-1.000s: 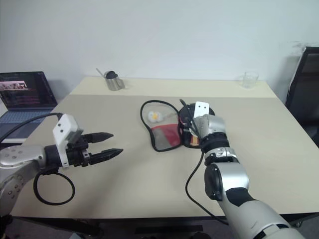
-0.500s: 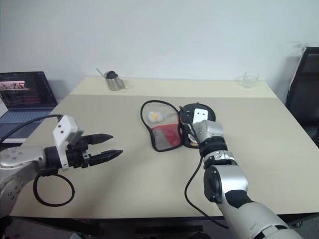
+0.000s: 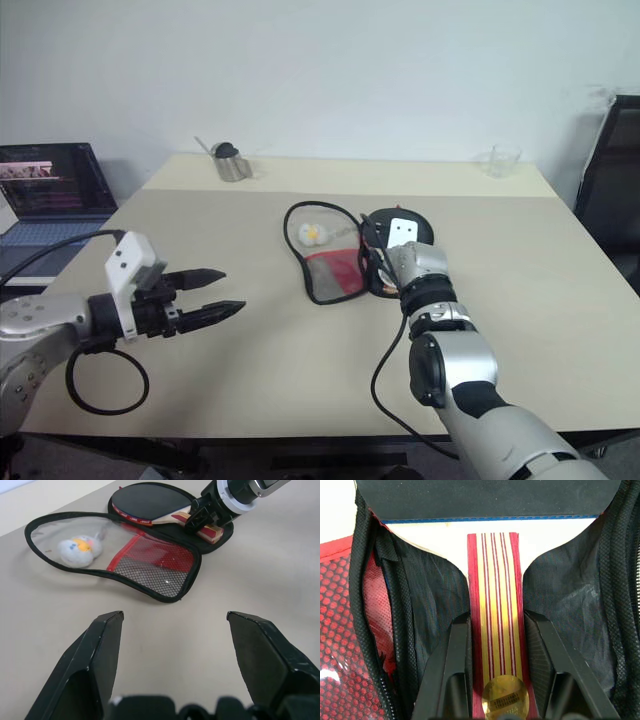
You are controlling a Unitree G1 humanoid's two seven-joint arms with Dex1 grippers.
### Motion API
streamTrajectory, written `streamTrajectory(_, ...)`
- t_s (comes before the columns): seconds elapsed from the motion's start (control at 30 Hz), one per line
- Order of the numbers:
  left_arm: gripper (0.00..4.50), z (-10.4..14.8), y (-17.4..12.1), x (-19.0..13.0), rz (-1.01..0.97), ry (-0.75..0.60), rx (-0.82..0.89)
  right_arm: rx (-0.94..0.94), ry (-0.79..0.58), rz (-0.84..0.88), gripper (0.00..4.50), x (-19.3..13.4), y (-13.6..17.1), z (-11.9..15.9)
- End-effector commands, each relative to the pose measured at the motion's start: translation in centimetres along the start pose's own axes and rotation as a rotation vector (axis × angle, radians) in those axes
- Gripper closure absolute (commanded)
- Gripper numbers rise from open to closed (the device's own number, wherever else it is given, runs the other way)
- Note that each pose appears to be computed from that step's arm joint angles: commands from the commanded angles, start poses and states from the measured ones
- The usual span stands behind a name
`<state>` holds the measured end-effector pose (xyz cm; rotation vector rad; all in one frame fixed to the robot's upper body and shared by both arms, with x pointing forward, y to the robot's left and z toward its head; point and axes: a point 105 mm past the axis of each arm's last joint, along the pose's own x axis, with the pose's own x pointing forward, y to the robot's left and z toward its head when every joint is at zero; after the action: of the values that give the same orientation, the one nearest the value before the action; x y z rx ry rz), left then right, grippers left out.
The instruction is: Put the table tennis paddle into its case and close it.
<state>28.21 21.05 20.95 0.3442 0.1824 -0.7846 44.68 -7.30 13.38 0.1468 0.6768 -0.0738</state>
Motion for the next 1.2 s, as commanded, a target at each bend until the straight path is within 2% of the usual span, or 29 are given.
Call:
streamTrajectory(0.03, 0.88, 1.5, 0.0, -0.4, 0.014, -0.025, 0.064, -0.001, -0.05, -0.017, 3.41, -0.5, -0.2, 1.4)
streamTrajectory(0.23, 0.88, 1.5, 0.1, -0.5, 0.014, -0.026, 0.066, -0.026, -0.096, -0.051, 3.41, -0.7, -0.4, 2.1)
streamTrajectory(0.87, 0.88, 1.2, 0.1, -0.5, 0.021, -0.012, 0.065, -0.037, -0.076, 0.001, 3.41, -0.7, 0.6, 1.7)
streamTrajectory(0.93, 0.88, 1.2, 0.1, -0.5, 0.021, -0.013, 0.065, -0.038, -0.075, 0.002, 2.7, -0.7, 0.6, 1.7)
streamTrajectory(1.0, 0.88, 1.2, 0.1, -0.5, 0.022, -0.013, 0.065, -0.041, -0.078, 0.004, 2.25, -0.7, 0.6, 1.7)
streamTrajectory(1.2, 0.88, 1.2, 0.3, -0.6, 0.027, -0.01, 0.066, -0.043, -0.094, 0.016, 0.15, -1.0, 0.6, 2.2)
